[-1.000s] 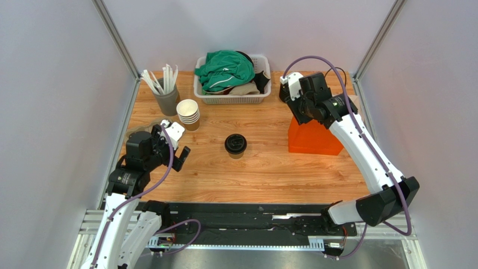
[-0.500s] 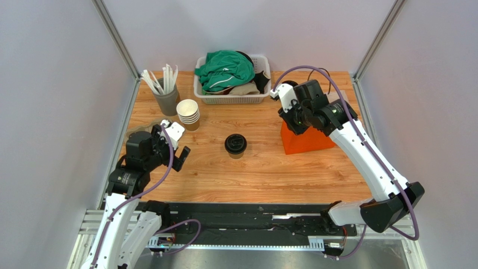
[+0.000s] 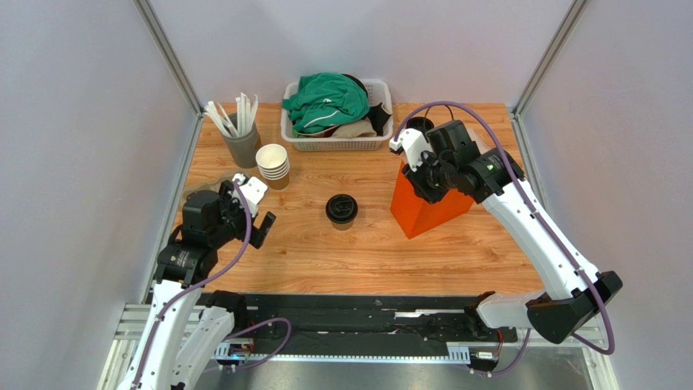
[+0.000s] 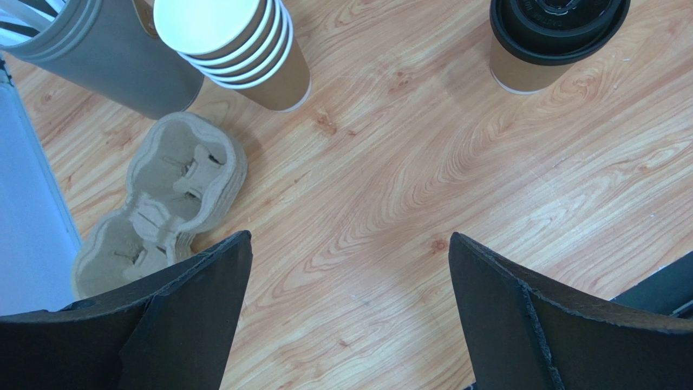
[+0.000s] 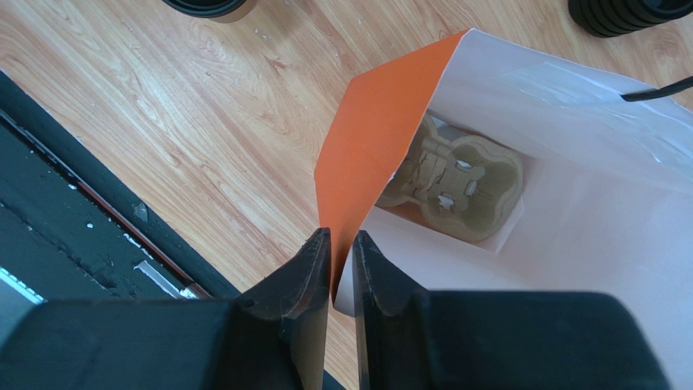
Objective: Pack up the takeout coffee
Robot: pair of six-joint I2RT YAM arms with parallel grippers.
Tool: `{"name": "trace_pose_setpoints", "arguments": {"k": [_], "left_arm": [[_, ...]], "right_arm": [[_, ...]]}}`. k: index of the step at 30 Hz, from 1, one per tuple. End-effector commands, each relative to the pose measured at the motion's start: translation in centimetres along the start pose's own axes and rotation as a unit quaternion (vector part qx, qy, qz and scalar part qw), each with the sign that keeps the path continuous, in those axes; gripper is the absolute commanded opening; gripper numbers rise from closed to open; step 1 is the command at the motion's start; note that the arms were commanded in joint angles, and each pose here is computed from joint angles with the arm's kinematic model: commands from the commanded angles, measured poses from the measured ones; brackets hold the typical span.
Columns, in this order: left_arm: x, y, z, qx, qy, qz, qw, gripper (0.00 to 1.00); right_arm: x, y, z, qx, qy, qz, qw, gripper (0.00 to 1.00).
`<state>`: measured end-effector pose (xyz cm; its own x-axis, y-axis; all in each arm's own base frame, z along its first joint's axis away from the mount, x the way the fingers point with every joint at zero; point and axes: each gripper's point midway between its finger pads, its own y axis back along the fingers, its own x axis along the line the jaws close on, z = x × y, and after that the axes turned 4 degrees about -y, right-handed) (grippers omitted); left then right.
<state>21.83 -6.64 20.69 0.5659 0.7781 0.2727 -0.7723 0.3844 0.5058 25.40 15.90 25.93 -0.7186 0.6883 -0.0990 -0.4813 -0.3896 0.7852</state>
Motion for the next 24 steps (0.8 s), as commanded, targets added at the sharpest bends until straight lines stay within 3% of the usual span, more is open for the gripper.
{"name": "trace_pose_setpoints", "arguments": {"k": [1, 2, 8, 14, 19, 24], "left_arm": [[0.5, 0.0, 0.3, -0.01, -0.006, 0.01, 1.0, 0.99], [0.5, -0.1, 0.3, -0.01, -0.006, 0.01, 1.0, 0.99], [0.5, -0.1, 0.4, -0.01, -0.006, 0.01, 1.0, 0.99], [0.6, -0.1, 0.3, -0.008, -0.005, 0.014, 1.0, 0.99], [1.1, -0.1, 0.3, -0.006, -0.002, 0.027, 1.0, 0.99], [1.4, 0.0, 0.1, -0.003, 0.001, 0.033, 0.999, 0.99]], "right_arm": [[1.2, 1.7, 1.3, -0.036, 0.022, 0.025, 0.999, 0.25], [1.3, 1.8, 1.4, -0.039, 0.026, 0.026, 0.999, 0.33], [1.0, 5.4, 4.5, -0.112, 0.055, 0.008, 0.992, 0.47], [3.6, 7.9, 7.7, -0.163, 0.093, 0.05, 0.981, 0.49], [7.2, 5.1, 8.4, -0.14, 0.12, 0.101, 0.978, 0.49], [9.9, -0.4, 9.1, -0.091, 0.111, 0.145, 0.979, 0.5]]}}
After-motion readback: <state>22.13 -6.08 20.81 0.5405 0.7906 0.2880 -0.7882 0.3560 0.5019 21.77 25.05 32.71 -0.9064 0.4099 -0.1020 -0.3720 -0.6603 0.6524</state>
